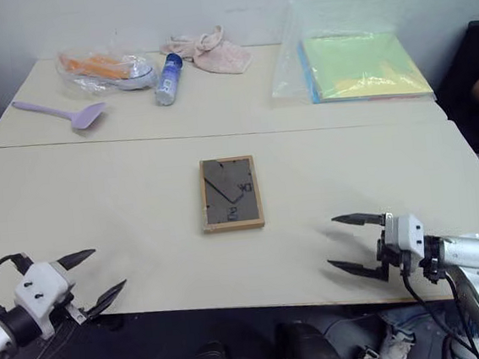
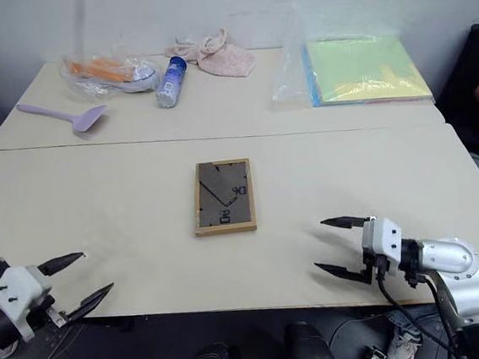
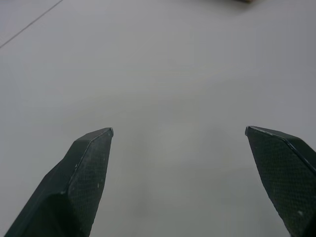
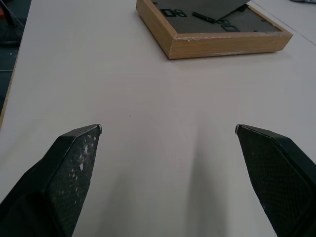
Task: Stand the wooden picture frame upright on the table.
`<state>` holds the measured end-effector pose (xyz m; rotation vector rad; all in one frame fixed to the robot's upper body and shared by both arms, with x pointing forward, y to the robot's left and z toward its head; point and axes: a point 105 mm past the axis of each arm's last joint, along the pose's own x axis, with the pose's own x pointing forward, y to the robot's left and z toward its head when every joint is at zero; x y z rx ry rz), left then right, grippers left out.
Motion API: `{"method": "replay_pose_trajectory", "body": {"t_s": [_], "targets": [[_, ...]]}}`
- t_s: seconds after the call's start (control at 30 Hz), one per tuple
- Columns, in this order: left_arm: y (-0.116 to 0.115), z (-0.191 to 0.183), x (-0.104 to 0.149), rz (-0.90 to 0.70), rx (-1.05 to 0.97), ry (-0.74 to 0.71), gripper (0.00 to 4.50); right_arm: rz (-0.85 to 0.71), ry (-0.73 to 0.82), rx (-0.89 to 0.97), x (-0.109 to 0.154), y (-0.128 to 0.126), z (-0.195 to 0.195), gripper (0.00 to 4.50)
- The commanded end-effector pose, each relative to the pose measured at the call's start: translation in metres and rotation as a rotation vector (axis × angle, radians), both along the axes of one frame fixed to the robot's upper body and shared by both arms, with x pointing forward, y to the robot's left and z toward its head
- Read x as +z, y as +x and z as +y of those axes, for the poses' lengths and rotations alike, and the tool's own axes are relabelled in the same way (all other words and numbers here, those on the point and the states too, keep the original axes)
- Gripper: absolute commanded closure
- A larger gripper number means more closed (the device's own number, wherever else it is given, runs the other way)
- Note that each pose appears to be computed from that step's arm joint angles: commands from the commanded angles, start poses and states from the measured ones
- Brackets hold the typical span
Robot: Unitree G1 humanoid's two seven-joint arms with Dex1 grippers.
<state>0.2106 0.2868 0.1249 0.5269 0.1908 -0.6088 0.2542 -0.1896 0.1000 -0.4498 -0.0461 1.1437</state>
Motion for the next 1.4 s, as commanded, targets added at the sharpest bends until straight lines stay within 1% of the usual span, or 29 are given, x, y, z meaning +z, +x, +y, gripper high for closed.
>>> {"method": "replay_pose_trajectory", "body": {"t_s": [0.03,0.07,0.13,0.17,0.23,0.27,0.3,0.33,0.37,0.47,0.53,0.63,0.77,0.9,1.03,1.23,1.33,1.4], "targets": [[0.003,-0.008,0.009,0.005,-0.031,-0.052,0.00,-0.039,0.031,0.002,0.006,0.001,0.008,0.02],[0.005,-0.014,0.010,0.016,-0.040,-0.076,0.00,-0.038,0.048,-0.002,0.009,0.004,0.011,0.02],[0.014,-0.030,0.016,0.028,-0.076,-0.117,0.00,-0.033,0.105,-0.021,0.019,0.013,0.021,0.40],[0.022,-0.034,0.019,0.013,-0.071,-0.120,0.00,-0.026,0.127,-0.028,0.023,0.016,0.025,0.65],[0.035,-0.041,0.023,-0.004,-0.065,-0.125,0.38,-0.026,0.118,-0.047,0.025,0.023,0.030,1.36],[0.046,-0.045,0.023,-0.013,-0.056,-0.109,0.64,-0.023,0.103,-0.052,0.025,0.028,0.036,1.77],[0.057,-0.053,0.022,-0.012,-0.072,-0.109,0.92,-0.033,0.078,-0.069,0.024,0.036,0.041,2.07],[0.067,-0.059,0.019,0.001,-0.067,-0.095,1.26,-0.055,0.075,-0.076,0.027,0.042,0.047,2.49],[0.076,-0.063,0.016,0.007,-0.063,-0.076,1.55,-0.065,0.077,-0.090,0.028,0.048,0.052,2.80],[0.095,-0.083,0.001,0.044,-0.086,-0.082,2.56,-0.105,0.038,-0.136,0.028,0.066,0.061,3.91],[0.108,-0.095,-0.008,0.067,-0.076,-0.098,3.30,-0.134,0.006,-0.148,0.026,0.076,0.068,4.50],[0.117,-0.109,-0.019,0.100,-0.092,-0.095,4.12,-0.130,0.001,-0.163,0.023,0.087,0.078,4.50],[0.124,-0.124,-0.023,0.111,-0.092,-0.110,4.12,-0.136,-0.002,-0.121,0.022,0.085,0.094,4.50],[0.119,-0.136,-0.023,0.115,-0.142,-0.130,4.12,-0.118,-0.003,-0.039,0.015,0.068,0.107,4.50],[0.111,-0.140,-0.022,0.126,-0.168,-0.144,4.12,-0.089,-0.006,-0.008,0.009,0.055,0.111,4.50],[0.096,-0.130,-0.022,0.148,-0.159,-0.170,4.12,-0.064,0.000,-0.024,0.009,0.052,0.110,4.50],[0.094,-0.113,-0.021,0.168,-0.106,-0.192,4.12,-0.057,-0.017,-0.014,0.010,0.050,0.104,4.50],[0.093,-0.094,-0.019,0.228,-0.025,-0.259,3.73,-0.065,-0.038,-0.017,0.012,0.051,0.096,4.50]]}}
